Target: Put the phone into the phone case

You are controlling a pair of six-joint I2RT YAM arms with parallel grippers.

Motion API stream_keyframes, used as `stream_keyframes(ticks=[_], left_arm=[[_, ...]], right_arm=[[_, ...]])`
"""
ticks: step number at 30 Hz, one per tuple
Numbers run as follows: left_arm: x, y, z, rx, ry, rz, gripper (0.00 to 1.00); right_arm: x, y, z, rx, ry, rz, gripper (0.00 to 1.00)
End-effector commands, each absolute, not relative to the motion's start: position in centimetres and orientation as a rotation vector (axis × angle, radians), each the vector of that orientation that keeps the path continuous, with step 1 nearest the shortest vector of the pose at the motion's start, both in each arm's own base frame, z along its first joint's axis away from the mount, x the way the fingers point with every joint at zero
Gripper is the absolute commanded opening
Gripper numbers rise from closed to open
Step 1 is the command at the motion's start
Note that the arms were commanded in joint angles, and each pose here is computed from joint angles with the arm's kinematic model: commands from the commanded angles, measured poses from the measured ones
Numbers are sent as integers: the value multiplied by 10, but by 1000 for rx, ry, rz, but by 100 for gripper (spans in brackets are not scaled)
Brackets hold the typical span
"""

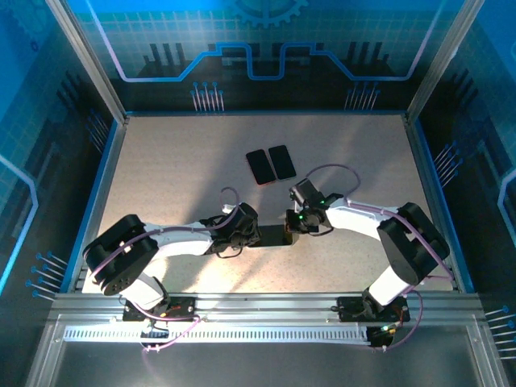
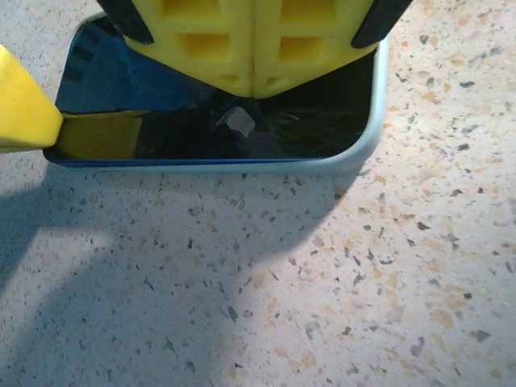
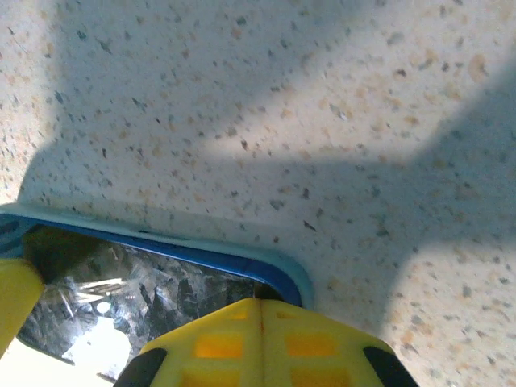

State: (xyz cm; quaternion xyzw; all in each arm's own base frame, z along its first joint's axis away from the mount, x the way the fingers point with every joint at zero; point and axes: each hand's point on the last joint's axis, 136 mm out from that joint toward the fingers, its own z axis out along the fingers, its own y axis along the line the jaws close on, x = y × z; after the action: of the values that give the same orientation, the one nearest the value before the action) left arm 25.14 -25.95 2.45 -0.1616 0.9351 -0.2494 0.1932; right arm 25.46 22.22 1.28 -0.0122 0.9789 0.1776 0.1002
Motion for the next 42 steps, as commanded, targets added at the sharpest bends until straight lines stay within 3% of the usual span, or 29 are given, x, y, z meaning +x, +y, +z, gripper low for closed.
stream_keyframes(ticks=[1, 7, 17, 22, 34, 42], left_arm=[[236, -249, -4, -486, 2707, -634, 0], [237, -242, -10, -535, 2709, -630, 0], [244, -238, -8, -505, 2703, -591, 0], [253, -224, -12, -549, 2698, -574, 0], [309, -196, 6, -476, 2638, -521, 0], [350, -183, 16, -460, 2605, -521, 0]], right_arm=[[179, 188, -83, -105, 3187, 187, 0], [173, 190, -85, -103, 3197, 202, 0], [248, 215, 42, -93, 2897, 518, 0], [266, 216, 78, -71, 2812, 613, 0], [240, 216, 28, -64, 2868, 707, 0], [260, 249, 15, -126, 2827, 742, 0]])
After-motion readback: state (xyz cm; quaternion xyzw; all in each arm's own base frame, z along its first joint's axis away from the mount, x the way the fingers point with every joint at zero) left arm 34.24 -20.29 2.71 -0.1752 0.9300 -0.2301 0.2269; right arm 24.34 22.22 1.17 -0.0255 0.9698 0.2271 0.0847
